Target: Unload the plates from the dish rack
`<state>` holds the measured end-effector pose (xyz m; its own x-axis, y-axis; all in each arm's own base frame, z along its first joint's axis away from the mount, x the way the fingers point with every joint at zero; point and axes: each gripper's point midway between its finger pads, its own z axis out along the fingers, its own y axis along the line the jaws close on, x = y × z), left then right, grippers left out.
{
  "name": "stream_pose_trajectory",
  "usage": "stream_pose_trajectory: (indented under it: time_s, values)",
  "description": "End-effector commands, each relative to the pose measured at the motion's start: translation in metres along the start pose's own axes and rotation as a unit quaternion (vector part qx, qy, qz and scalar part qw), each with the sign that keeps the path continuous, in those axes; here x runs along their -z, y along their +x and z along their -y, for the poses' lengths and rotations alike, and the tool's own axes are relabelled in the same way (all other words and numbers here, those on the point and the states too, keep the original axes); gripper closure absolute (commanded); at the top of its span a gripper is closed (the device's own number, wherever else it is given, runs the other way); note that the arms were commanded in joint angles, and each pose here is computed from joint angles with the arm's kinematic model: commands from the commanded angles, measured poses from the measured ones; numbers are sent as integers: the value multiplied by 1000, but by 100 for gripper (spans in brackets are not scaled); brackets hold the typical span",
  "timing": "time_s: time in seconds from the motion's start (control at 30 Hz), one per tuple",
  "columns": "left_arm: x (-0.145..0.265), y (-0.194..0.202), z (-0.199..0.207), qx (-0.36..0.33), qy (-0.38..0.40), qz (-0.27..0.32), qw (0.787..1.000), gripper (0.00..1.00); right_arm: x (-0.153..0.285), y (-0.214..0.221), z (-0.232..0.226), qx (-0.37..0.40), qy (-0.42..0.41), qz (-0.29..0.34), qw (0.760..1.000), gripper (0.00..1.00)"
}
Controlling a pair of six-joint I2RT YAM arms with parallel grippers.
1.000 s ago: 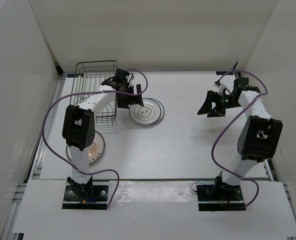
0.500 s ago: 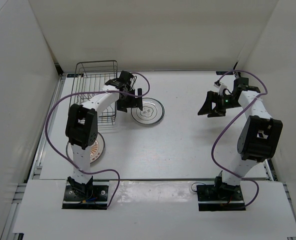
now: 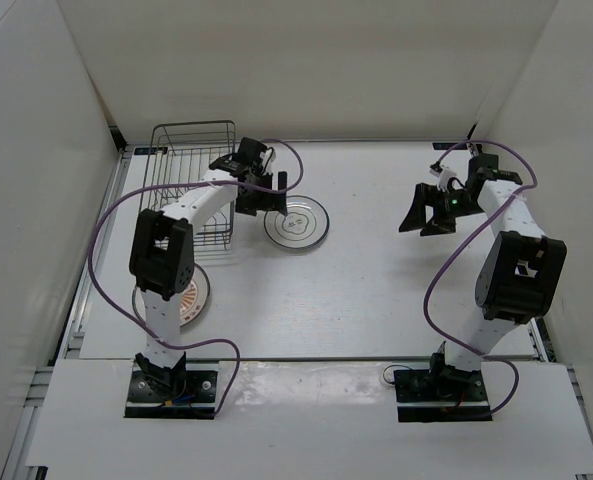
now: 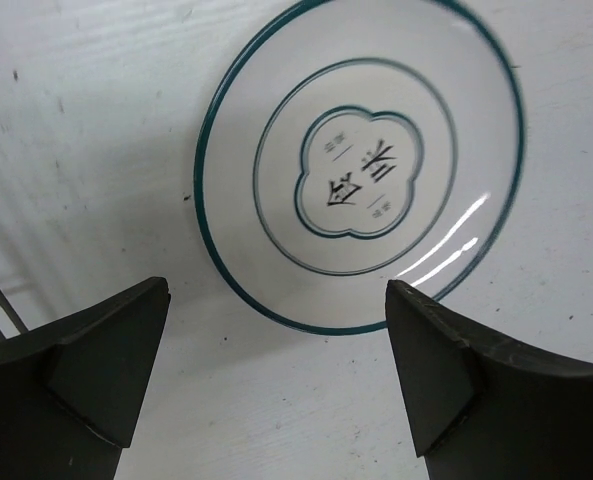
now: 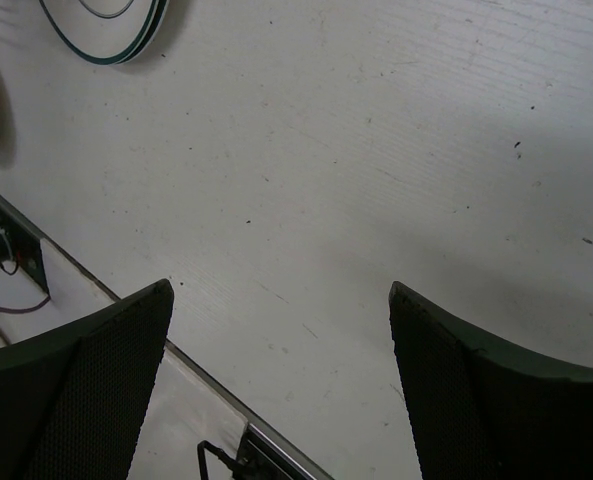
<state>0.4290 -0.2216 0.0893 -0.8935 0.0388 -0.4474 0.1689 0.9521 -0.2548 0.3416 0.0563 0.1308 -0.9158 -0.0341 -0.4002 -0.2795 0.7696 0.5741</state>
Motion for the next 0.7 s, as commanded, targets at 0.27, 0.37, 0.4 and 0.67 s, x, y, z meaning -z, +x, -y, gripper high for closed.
stream_pose_trajectory:
  time_s: [0.27, 0.37, 0.4, 0.67]
  values:
    - [154, -50, 17, -173, 91, 215, 957, 0, 26, -3, 8, 25, 64, -28, 997, 10]
    - [177, -23, -18, -151, 59, 240, 957, 0, 38, -15, 15, 12, 112, -19, 993, 10]
    - [167, -8, -30, -143, 49, 233, 961, 0, 42, -15, 19, 4, 131, -21, 991, 10]
    - [165, 79, -99, -168, -60, 233, 956, 0, 63, -25, 34, 2, 204, -22, 979, 10]
